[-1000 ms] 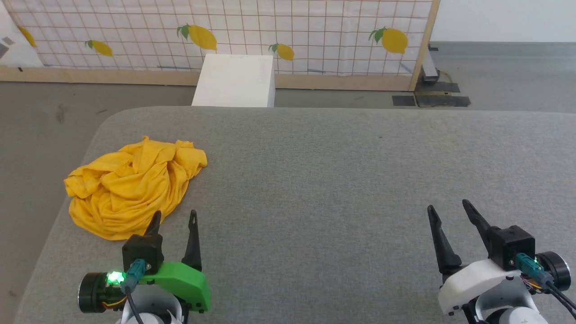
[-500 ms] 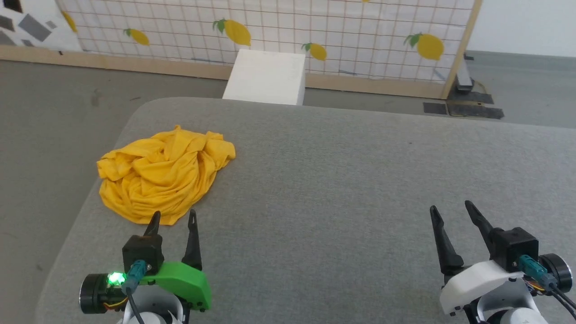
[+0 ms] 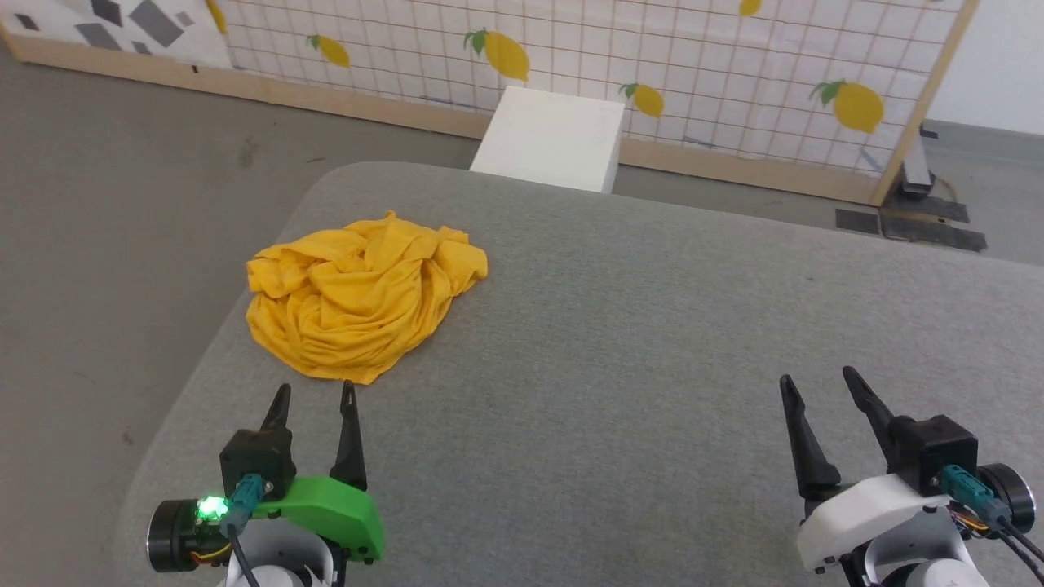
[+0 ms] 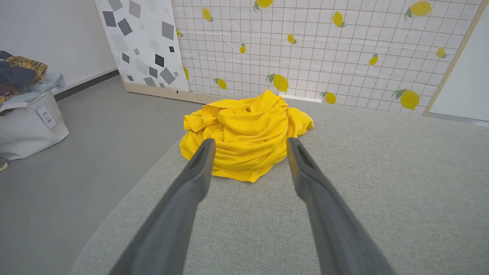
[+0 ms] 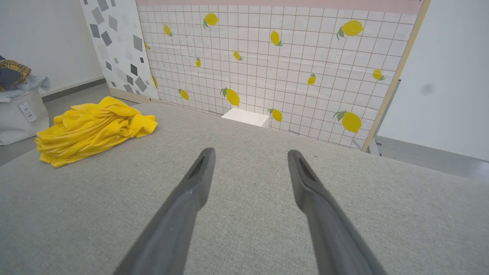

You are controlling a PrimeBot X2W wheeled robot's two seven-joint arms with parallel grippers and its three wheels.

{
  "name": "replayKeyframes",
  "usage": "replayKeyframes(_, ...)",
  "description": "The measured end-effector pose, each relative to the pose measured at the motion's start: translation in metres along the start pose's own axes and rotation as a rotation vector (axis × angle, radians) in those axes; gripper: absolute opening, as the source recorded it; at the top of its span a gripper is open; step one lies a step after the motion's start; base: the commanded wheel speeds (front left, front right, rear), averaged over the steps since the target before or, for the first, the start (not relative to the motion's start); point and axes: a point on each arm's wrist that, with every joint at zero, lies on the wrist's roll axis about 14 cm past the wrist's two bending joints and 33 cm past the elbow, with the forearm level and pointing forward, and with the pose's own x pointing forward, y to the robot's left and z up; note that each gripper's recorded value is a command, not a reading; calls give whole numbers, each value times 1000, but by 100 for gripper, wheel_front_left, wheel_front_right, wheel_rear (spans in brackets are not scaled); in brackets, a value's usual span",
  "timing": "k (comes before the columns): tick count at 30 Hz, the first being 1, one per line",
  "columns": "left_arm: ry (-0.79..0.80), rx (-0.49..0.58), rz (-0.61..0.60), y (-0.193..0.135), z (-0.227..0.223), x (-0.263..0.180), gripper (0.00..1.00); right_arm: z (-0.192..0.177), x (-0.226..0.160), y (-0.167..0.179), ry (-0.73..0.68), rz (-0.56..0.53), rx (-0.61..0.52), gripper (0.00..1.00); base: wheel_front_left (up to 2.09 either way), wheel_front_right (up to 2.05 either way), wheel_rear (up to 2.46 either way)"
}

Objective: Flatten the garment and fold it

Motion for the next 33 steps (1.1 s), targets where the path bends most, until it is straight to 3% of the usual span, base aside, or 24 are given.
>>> replayKeyframes(33,-20,-35,201,58,-4,-33,100,5,32,54,-33,162,25,100,0,0,0)
